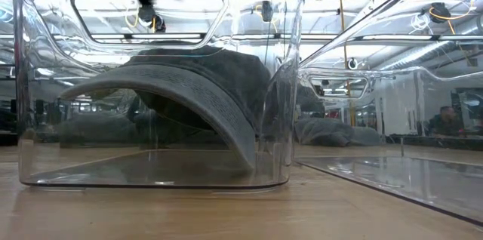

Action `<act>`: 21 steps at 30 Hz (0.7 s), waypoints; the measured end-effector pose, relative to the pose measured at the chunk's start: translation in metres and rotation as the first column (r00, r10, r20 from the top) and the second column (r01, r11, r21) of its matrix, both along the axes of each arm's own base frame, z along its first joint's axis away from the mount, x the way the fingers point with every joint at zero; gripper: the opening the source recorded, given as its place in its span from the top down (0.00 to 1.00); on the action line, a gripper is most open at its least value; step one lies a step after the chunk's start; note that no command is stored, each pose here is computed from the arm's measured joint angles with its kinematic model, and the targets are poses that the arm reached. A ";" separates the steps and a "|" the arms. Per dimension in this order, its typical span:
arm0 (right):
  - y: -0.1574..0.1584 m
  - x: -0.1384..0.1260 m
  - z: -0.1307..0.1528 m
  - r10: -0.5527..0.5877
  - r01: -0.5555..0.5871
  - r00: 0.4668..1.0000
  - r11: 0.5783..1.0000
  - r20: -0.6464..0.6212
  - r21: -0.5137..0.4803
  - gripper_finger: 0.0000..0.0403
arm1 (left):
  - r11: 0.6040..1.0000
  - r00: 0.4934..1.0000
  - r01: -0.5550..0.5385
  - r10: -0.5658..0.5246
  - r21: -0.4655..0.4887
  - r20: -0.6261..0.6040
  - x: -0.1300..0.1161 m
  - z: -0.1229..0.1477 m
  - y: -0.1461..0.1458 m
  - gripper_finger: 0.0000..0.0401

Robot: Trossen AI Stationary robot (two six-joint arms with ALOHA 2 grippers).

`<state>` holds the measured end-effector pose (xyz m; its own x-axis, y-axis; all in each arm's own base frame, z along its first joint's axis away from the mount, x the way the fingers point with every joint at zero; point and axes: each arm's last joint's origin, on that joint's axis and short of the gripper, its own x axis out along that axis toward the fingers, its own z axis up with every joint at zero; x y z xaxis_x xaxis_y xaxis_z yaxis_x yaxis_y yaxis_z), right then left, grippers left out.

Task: Pick & Place hat
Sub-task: Put the bottom right gray cap into the left transparent bin

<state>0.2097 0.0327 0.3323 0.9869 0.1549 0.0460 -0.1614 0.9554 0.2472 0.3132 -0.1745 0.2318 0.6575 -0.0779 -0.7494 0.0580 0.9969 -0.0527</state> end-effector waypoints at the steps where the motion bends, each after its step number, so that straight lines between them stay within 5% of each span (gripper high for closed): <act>1: 0.000 0.000 0.000 0.000 0.000 1.000 1.000 -0.003 0.000 0.31 | 1.000 1.000 -0.009 0.010 0.019 -0.022 0.002 -0.005 0.003 0.97; 12: 0.000 0.000 0.000 0.000 0.000 1.000 1.000 -0.003 -0.001 0.31 | 1.000 0.979 -0.021 0.023 0.014 -0.202 0.024 -0.053 0.019 0.99; 21: 0.000 0.000 0.000 0.000 0.000 1.000 1.000 -0.003 -0.001 0.31 | 0.998 0.982 -0.066 0.064 -0.009 -0.178 0.008 -0.021 0.023 0.99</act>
